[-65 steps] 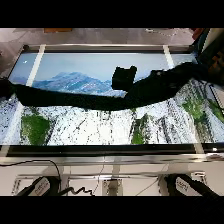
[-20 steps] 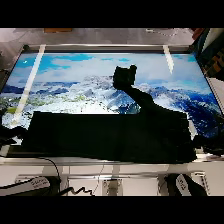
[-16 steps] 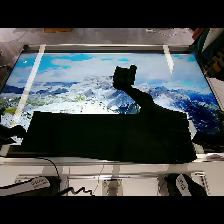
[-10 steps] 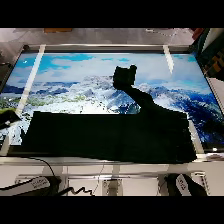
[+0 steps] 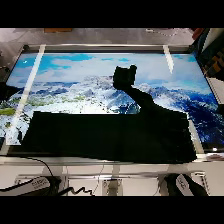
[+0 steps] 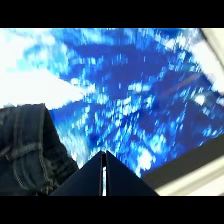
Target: Fold the clothes and pants, and hang the long-sleeved shirts on hangers.
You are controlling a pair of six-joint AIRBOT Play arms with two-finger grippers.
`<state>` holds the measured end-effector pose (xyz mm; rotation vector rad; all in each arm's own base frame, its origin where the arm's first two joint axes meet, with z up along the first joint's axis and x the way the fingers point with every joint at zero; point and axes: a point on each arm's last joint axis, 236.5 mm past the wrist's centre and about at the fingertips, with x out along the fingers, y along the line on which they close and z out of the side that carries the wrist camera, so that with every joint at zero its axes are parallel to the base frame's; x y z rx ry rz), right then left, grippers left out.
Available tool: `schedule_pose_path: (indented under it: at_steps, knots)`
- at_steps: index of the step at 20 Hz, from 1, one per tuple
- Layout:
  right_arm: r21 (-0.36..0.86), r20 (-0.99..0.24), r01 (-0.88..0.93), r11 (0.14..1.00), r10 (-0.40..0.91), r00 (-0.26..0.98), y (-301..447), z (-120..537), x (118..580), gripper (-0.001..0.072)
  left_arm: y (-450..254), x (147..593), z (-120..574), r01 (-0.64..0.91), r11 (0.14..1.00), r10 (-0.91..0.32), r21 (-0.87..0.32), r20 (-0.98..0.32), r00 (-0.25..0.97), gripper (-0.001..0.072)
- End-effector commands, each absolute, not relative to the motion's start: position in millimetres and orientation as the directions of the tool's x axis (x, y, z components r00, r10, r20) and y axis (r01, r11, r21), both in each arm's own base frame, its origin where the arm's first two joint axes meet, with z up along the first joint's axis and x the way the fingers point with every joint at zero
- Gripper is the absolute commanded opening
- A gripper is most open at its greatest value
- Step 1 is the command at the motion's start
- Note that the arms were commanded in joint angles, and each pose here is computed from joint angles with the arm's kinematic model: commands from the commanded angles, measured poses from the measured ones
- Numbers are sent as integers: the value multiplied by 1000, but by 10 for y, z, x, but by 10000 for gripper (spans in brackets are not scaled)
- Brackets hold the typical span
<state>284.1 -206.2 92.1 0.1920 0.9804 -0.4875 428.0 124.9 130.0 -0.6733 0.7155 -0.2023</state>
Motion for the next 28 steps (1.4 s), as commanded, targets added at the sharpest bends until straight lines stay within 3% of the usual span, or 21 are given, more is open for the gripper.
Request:
schedule_pose_path:
  at_steps: [1,3,5,7,8,9,10,12,14,19,25,28]
  knots:
    - [-1,-966,422,906,-109,233,-1842,252,2631,33,1051,4292,1475,40,750,-461,-660,-478,748,14]
    - [202,-978,273,940,178,111,-1328,-93,2562,33,933,4257,1463,108,769,-497,-630,-483,721,14]
    - [523,-850,65,850,515,109,-654,-82,2718,34,843,4264,1435,148,784,-512,-603,-493,704,14]
    - [529,-838,147,836,488,243,-765,-185,3096,55,727,4288,1417,168,780,-531,-603,-496,687,14]
    - [484,-858,224,846,408,312,-955,-235,3261,208,657,4296,1410,180,779,-541,-601,-500,676,14]
    - [441,-871,289,850,328,365,-1142,-258,3383,454,585,4304,1397,192,779,-551,-597,-505,665,14]
    - [399,-884,360,843,250,394,-1325,-289,3451,569,524,4305,1373,201,782,-557,-591,-515,652,14]
    - [308,-915,447,840,133,380,-1607,-375,3424,568,416,4311,1316,237,797,-562,-555,-539,628,14]
    - [266,-940,481,835,115,320,-1684,-539,3326,567,330,4300,1234,270,816,-558,-512,-573,600,14]
    - [327,-936,424,845,228,267,-1554,-934,3382,567,134,4318,1200,305,813,-574,-496,-588,571,14]
    - [382,-916,246,891,330,226,-1466,-956,3486,554,-104,4324,1169,348,799,-599,-490,-596,535,14]
    - [511,-849,167,843,466,247,-1171,-940,3573,554,-352,4381,1042,379,779,-626,-499,-605,492,14]
